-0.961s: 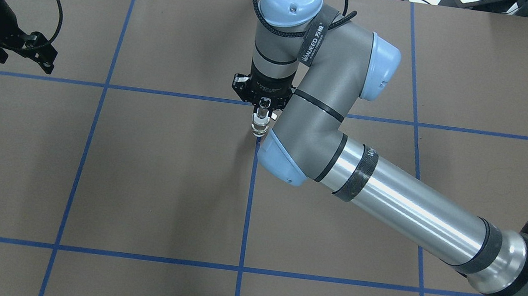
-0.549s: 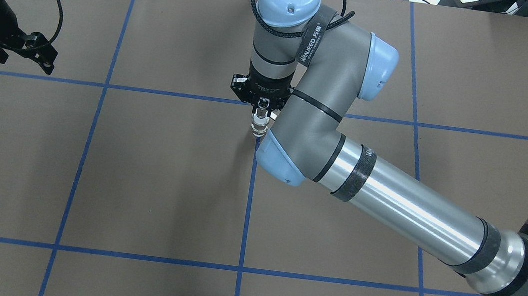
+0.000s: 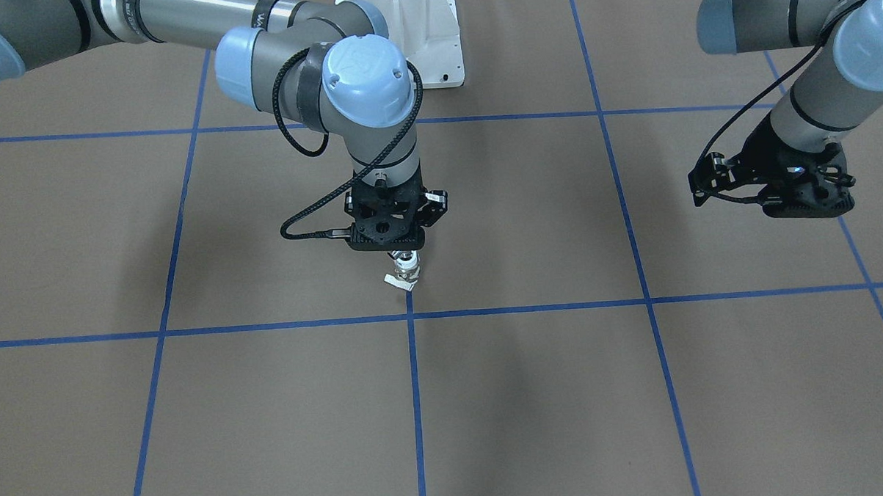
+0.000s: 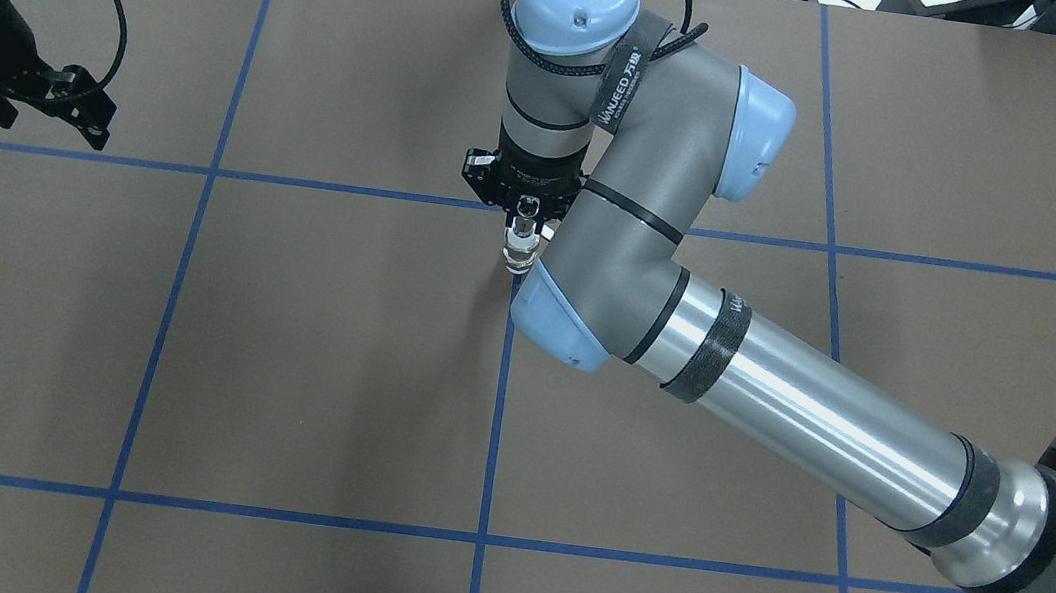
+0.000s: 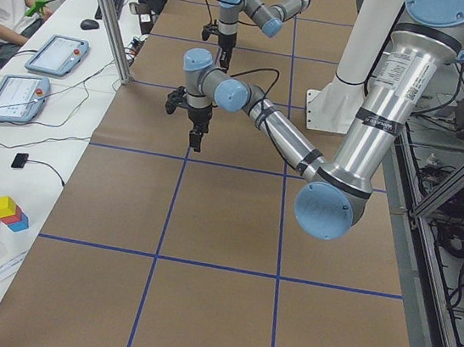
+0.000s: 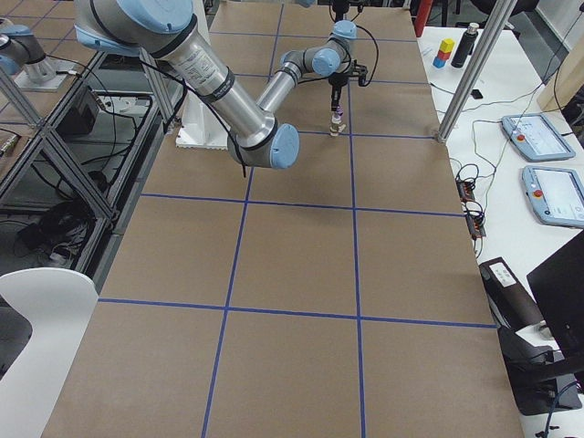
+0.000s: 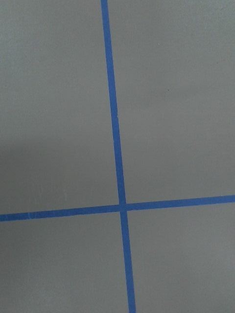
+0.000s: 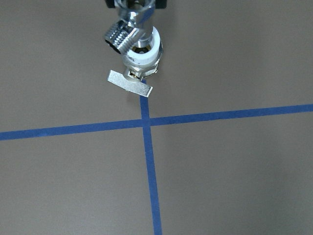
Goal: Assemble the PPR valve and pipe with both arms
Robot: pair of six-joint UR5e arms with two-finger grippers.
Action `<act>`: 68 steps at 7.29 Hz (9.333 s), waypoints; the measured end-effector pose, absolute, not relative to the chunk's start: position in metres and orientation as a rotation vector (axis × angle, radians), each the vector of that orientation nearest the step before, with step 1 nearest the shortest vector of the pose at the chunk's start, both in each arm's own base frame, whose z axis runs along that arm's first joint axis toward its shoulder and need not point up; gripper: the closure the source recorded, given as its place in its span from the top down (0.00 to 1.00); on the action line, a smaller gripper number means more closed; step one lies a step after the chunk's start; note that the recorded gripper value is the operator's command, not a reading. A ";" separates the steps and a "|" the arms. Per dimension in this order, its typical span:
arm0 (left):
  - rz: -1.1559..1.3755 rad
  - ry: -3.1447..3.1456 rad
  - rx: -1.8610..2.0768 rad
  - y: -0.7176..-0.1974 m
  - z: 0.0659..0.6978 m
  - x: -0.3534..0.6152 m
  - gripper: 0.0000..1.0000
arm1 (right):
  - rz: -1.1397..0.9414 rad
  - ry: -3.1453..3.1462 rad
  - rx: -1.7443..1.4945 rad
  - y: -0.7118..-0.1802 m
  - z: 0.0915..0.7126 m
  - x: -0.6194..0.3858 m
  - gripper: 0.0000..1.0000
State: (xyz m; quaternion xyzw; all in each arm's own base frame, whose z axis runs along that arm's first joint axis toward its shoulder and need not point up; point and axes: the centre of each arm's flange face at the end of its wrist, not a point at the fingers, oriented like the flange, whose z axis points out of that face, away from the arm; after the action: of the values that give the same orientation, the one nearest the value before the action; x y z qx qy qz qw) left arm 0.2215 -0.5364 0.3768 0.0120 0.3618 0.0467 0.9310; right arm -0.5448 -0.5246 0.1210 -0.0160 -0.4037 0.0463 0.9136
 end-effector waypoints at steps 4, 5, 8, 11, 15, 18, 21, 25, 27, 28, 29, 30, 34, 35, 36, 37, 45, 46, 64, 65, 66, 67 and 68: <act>0.095 0.740 0.023 -0.536 0.377 0.222 1.00 | 0.098 -0.826 -0.033 -0.526 0.123 -0.547 0.00; 0.094 0.740 0.023 -0.536 0.377 0.222 1.00 | 0.097 -0.826 -0.033 -0.527 0.124 -0.548 0.00; 0.094 0.741 0.023 -0.536 0.377 0.222 1.00 | 0.097 -0.828 -0.032 -0.528 0.126 -0.549 0.00; 0.094 0.740 0.023 -0.536 0.377 0.222 1.00 | 0.097 -0.824 -0.035 -0.529 0.127 -0.551 0.00; 0.093 0.740 0.022 -0.536 0.377 0.222 1.00 | 0.093 -0.821 -0.037 -0.528 0.129 -0.554 0.00; 0.092 0.740 0.021 -0.537 0.378 0.222 1.00 | 0.080 -0.837 -0.024 -0.528 0.131 -0.557 0.22; 0.092 0.739 0.020 -0.537 0.378 0.222 1.00 | 0.074 -0.840 -0.021 -0.528 0.132 -0.558 0.30; 0.092 0.740 0.019 -0.537 0.378 0.222 1.00 | 0.074 -0.840 -0.020 -0.528 0.132 -0.558 0.46; 0.092 0.740 0.019 -0.537 0.378 0.222 1.00 | 0.074 -0.840 -0.021 -0.528 0.132 -0.558 0.46; 0.092 0.739 0.019 -0.537 0.378 0.222 1.00 | 0.075 -0.839 -0.021 -0.528 0.132 -0.558 0.46; 0.091 0.739 0.019 -0.537 0.378 0.222 1.00 | 0.074 -0.840 -0.021 -0.528 0.132 -0.558 0.46; 0.091 0.740 0.019 -0.537 0.378 0.222 1.00 | 0.073 -0.840 -0.020 -0.527 0.131 -0.557 0.57; 0.091 0.741 0.020 -0.536 0.377 0.222 1.00 | 0.074 -0.850 -0.013 -0.527 0.125 -0.554 1.00; 0.091 0.741 0.020 -0.536 0.377 0.222 1.00 | 0.076 -0.861 -0.007 -0.527 0.121 -0.547 1.00; 0.091 0.741 0.020 -0.536 0.377 0.222 1.00 | 0.083 -0.880 0.005 -0.528 0.118 -0.531 1.00; 0.092 0.741 0.020 -0.536 0.377 0.222 1.00 | 0.094 -0.896 0.020 -0.524 0.131 -0.503 1.00; 0.197 0.702 0.094 -0.493 0.453 0.113 1.00 | -0.104 -0.674 0.115 -0.541 0.436 -0.192 1.00; 0.218 0.688 0.111 -0.489 0.471 0.081 1.00 | -0.108 -0.674 0.096 -0.537 0.469 -0.148 1.00; 0.180 0.749 0.090 -0.479 0.501 0.037 1.00 | -0.070 -0.798 0.078 -0.529 0.522 -0.035 1.00; 0.180 0.749 0.090 -0.479 0.501 0.037 1.00 | -0.069 -0.797 0.076 -0.529 0.523 -0.035 1.00; 0.180 0.748 0.090 -0.479 0.501 0.037 1.00 | -0.068 -0.797 0.076 -0.529 0.523 -0.035 1.00; 0.180 0.749 0.090 -0.479 0.501 0.037 1.00 | -0.068 -0.797 0.077 -0.529 0.522 -0.035 1.00; 0.179 0.749 0.091 -0.479 0.500 0.037 1.00 | -0.068 -0.797 0.078 -0.529 0.522 -0.035 1.00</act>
State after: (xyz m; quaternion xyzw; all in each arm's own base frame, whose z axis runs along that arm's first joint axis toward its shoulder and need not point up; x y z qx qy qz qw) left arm 0.0370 -0.4791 0.5003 0.0443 0.3653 0.0873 0.9257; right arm -0.0352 -0.5289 0.5217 0.0378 -0.3881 -0.0330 0.9203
